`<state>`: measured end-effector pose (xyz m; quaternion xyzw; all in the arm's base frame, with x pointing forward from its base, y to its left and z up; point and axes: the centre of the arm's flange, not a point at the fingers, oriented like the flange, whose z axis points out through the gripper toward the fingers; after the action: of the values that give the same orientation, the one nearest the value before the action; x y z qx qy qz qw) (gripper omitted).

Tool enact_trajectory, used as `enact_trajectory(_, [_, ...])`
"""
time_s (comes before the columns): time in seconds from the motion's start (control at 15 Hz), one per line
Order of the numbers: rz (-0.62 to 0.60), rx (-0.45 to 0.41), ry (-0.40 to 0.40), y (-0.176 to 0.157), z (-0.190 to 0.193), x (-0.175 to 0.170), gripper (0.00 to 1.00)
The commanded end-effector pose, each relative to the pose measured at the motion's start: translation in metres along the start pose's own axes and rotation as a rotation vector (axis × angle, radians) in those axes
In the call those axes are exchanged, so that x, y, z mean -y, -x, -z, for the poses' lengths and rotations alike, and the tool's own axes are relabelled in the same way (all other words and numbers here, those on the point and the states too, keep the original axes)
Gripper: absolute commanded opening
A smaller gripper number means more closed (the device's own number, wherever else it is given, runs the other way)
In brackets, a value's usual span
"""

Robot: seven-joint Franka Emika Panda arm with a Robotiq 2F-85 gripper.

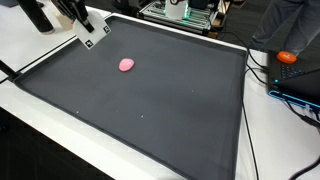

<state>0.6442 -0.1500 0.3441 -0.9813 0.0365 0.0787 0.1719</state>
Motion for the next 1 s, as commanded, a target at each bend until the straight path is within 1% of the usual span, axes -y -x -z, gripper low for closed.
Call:
enact_trajectory(0.0, [0.05, -0.004, -0.091, 0.027, -0.013, -0.021, 0.01])
enact_trajectory(0.2, [0.08, 0.004, -0.129, 0.035, -0.024, -0.035, 0.01])
enact_trajectory(0.67, [0.117, 0.034, -0.145, 0.051, -0.047, -0.057, 0.01])
enact_trajectory(0.93, [0.131, 0.053, -0.134, 0.058, -0.056, -0.061, 0.01])
